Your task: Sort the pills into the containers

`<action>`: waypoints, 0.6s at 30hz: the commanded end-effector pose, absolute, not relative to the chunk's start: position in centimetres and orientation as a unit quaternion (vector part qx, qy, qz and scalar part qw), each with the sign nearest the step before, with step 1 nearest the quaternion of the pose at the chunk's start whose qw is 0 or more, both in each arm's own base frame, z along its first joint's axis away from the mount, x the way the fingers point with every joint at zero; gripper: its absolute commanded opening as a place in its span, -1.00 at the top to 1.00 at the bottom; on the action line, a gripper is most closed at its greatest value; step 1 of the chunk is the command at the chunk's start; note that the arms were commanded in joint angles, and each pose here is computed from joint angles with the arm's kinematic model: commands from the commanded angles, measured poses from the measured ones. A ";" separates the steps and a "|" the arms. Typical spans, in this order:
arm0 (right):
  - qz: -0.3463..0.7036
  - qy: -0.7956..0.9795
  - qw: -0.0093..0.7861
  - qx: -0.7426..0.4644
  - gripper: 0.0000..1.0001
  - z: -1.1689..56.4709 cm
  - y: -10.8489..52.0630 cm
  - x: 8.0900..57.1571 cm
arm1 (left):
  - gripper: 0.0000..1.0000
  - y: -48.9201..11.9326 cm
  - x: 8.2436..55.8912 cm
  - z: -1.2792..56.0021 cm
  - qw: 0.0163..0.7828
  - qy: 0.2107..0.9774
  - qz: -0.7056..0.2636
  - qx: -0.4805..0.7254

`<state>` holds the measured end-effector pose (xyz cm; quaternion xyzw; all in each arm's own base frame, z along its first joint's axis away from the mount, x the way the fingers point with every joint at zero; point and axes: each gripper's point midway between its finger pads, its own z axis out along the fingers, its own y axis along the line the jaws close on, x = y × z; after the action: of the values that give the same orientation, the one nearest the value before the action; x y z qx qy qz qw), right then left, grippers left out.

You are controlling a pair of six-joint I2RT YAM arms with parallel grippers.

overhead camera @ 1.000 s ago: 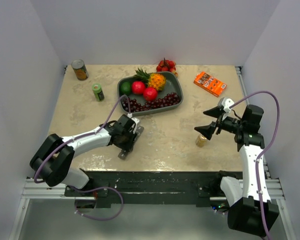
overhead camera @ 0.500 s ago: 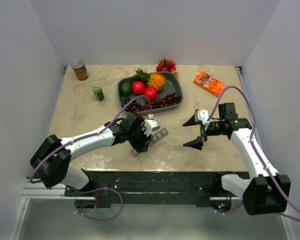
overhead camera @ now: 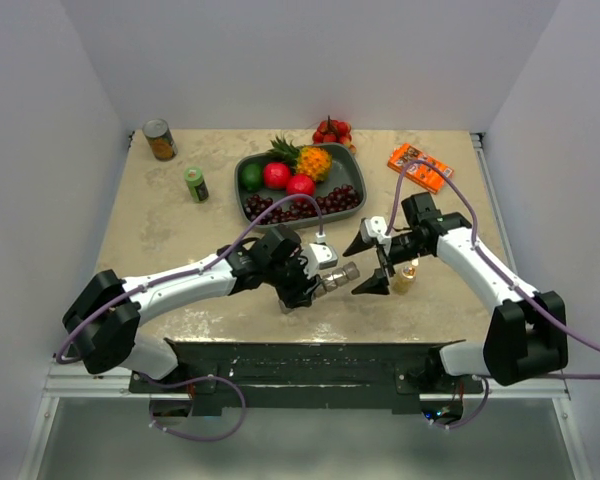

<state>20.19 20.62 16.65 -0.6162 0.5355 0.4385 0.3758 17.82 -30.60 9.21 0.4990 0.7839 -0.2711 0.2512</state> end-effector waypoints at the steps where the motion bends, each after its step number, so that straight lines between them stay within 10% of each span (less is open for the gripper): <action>1: 0.416 0.543 0.376 -0.626 -0.96 15.8 21.0 20.6 | 1.00 -32.7 18.6 11.6 0.291 0.750 -0.298 0.514; 18: 0.442 0.554 0.336 -0.621 -0.93 14.6 23.6 19.7 | 1.00 -34.0 17.8 12.3 0.291 0.737 -0.326 0.517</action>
<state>19.52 22.96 14.55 -0.6303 0.5517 0.4303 0.3365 17.30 -31.71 9.79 0.5071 0.7682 -0.2953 0.2560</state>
